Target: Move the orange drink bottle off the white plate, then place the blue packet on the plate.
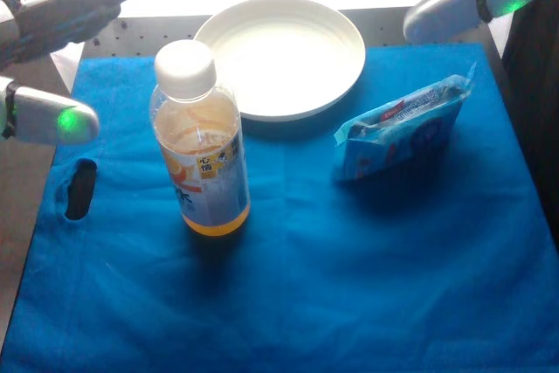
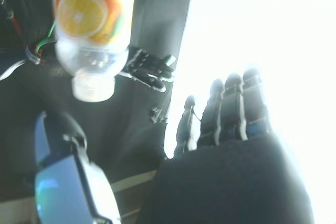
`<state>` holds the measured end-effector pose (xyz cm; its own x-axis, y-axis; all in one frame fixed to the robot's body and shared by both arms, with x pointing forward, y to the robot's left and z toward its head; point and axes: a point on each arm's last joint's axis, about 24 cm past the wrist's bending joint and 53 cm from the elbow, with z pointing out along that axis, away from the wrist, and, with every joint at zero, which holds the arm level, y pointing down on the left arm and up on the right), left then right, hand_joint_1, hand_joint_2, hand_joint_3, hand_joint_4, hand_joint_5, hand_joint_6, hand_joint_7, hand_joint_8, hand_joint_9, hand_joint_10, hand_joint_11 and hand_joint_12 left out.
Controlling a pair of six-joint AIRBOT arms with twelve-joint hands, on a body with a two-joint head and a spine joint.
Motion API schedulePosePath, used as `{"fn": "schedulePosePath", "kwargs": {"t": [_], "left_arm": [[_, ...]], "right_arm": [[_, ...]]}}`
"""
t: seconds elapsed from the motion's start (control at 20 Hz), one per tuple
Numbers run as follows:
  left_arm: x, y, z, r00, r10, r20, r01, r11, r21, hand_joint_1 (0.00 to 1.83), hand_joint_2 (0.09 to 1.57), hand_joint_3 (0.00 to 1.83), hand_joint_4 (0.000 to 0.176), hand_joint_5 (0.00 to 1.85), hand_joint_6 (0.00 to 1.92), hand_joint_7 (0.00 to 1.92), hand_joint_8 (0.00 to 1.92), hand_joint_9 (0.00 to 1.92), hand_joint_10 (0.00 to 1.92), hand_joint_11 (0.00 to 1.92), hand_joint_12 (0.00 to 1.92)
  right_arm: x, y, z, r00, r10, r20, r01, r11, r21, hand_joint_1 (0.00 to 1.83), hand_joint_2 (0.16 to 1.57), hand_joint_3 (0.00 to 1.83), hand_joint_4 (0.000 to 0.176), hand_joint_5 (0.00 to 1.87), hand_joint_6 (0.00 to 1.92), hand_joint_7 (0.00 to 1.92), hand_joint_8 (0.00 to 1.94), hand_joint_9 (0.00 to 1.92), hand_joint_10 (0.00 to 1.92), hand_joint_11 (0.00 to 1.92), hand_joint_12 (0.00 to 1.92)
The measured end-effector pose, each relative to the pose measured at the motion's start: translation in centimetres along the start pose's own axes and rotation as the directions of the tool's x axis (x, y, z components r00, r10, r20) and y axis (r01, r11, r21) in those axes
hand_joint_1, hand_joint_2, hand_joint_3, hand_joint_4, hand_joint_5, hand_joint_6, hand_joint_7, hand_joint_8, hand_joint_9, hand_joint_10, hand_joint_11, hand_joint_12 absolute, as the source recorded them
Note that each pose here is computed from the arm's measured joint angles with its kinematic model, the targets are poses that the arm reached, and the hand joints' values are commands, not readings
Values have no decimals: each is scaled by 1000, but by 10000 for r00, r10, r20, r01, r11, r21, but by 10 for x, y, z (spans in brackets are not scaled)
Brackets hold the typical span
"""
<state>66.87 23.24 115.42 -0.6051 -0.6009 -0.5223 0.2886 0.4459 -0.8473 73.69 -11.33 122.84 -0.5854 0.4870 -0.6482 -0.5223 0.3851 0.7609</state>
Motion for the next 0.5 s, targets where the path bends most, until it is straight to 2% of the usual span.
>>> {"fn": "schedulePosePath", "kwargs": {"t": [0.05, 0.1, 0.15, 0.2, 0.25, 0.3, 0.35, 0.45, 0.5], "left_arm": [[-8, 6, -2, 9996, 242, 117, -238, 9994, -264, 589, 650, 0, 176, 0, 0, 0, 0, 0, 0, 0, 0], [-20, 11, -4, 9988, 348, 345, -330, 9982, -502, 580, 669, 7, 176, 0, 0, 0, 0, 0, 0, 0, 0], [-28, 14, -5, 9976, 479, 497, -444, 9966, -687, 537, 690, 15, 176, 0, 0, 0, 0, 0, 0, 0, 0], [-41, 16, -5, 9955, 532, 780, -458, 9945, -938, 533, 702, 19, 176, 0, 0, 0, 0, 0, 0, 0, 0], [-49, 15, -7, 9939, 603, 923, -512, 9939, -977, 535, 706, 19, 176, 0, 0, 0, 0, 0, 0, 0, 0], [-50, 13, -7, 9935, 621, 958, -529, 9940, -957, 549, 711, 19, 176, 0, 0, 0, 0, 0, 0, 0, 0], [-52, 13, -8, 9931, 628, 985, -533, 9939, -962, 558, 720, 21, 176, 0, 0, 0, 0, 0, 0, 0, 0], [-51, 14, -7, 9932, 673, 948, -578, 9934, -989, 577, 701, 7, 176, 0, 0, 0, 0, 0, 0, 0, 0], [-52, 14, -8, 9930, 666, 976, -568, 9933, -1004, 568, 705, 8, 176, 0, 0, 0, 0, 0, 0, 0, 0]], "right_arm": [[3, 2, 2, 9992, -278, -296, 281, 9996, 91, 704, 703, 0, 171, 0, 0, 73, 1, 31, 1, 0, 263], [7, 2, 3, 9983, -234, -530, 244, 9995, 177, 744, 728, 0, 152, 0, 0, 75, 1, 44, 2, 0, 327], [13, -2, 3, 9965, -252, -791, 277, 9992, 304, 799, 780, 0, 109, 0, 0, 67, 0, 80, 2, 0, 470], [26, -10, 1, 9899, -471, -1337, 555, 9967, 597, 620, 707, 0, 99, 0, 0, 79, 2, 77, 1, 0, 518], [35, -16, 0, 9829, -615, -1738, 764, 9939, 802, 568, 649, 0, 91, 0, 0, 83, 1, 50, 1, 0, 495], [39, -18, 0, 9799, -615, -1896, 791, 9931, 869, 543, 606, 0, 79, 0, 0, 44, 14, 33, 2, 0, 307], [44, -22, -2, 9757, -571, -2118, 799, 9917, 1007, 531, 582, 0, 55, 27, 3, 77, 11, 65, 7, 0, 282], [51, -26, -4, 9685, -614, -2415, 925, 9885, 1197, 536, 581, 0, 51, 78, 6, 129, 6, 119, 8, 0, 129], [55, -29, -6, 9625, -695, -2623, 1064, 9859, 1294, 510, 569, 0, 83, 51, 0, 117, 1, 36, 1, 0, 59]]}}
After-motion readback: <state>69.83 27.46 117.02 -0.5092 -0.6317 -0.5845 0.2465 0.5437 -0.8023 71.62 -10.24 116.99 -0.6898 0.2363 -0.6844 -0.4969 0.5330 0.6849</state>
